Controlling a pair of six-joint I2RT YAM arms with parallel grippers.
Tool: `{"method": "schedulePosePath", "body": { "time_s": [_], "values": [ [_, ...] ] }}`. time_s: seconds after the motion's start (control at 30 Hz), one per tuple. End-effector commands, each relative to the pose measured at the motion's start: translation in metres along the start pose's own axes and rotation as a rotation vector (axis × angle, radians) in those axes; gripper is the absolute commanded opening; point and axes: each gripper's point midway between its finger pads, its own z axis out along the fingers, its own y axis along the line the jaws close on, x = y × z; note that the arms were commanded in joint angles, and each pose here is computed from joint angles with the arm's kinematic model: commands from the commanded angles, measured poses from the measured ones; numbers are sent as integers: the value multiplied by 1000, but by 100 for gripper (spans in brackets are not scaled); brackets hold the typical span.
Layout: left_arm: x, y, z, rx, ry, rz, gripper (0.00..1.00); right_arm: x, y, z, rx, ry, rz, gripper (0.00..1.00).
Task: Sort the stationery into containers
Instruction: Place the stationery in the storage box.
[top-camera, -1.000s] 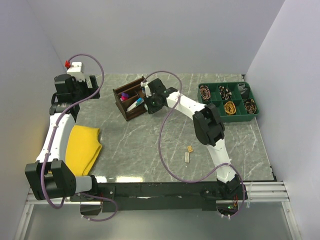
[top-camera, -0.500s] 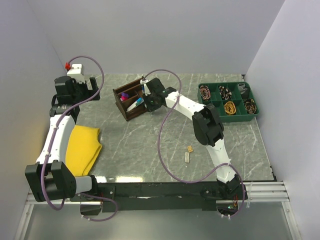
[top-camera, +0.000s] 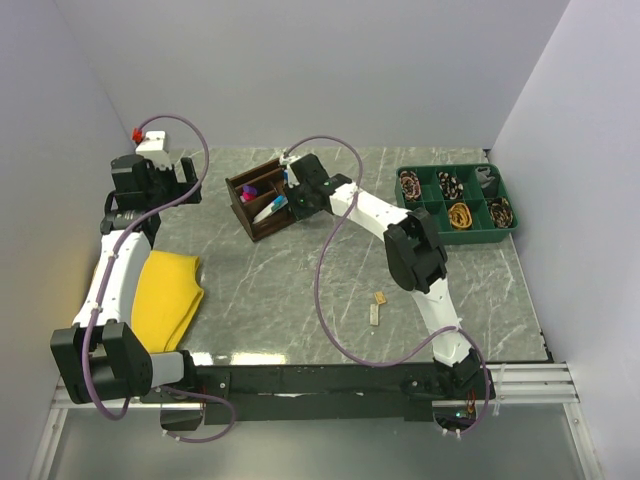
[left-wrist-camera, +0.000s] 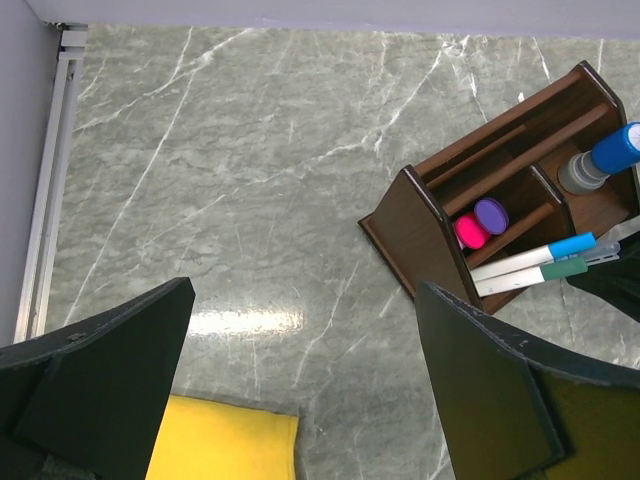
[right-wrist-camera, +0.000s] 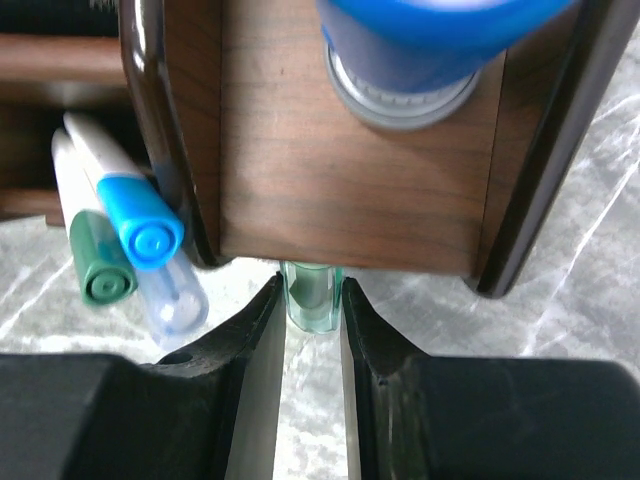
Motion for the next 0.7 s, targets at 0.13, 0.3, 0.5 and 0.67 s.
{"method": "schedulePosePath", "body": {
  "time_s": [0.13, 0.3, 0.5, 0.67],
  "values": [
    [-16, -4, -9, 17, -61, 2, 100, -47, 3, -12, 26, -208, 23, 0],
    [-15, -5, -8, 27, -63, -4, 99, -46, 3, -9, 35, -206, 31, 2],
    [-16, -7, -7, 36, -67, -6, 99, -42, 2, -11, 40, -201, 37, 22],
    [-13, -7, -8, 36, -67, -9, 100, -37, 3, -15, 42, -190, 36, 33]
  ]
}}
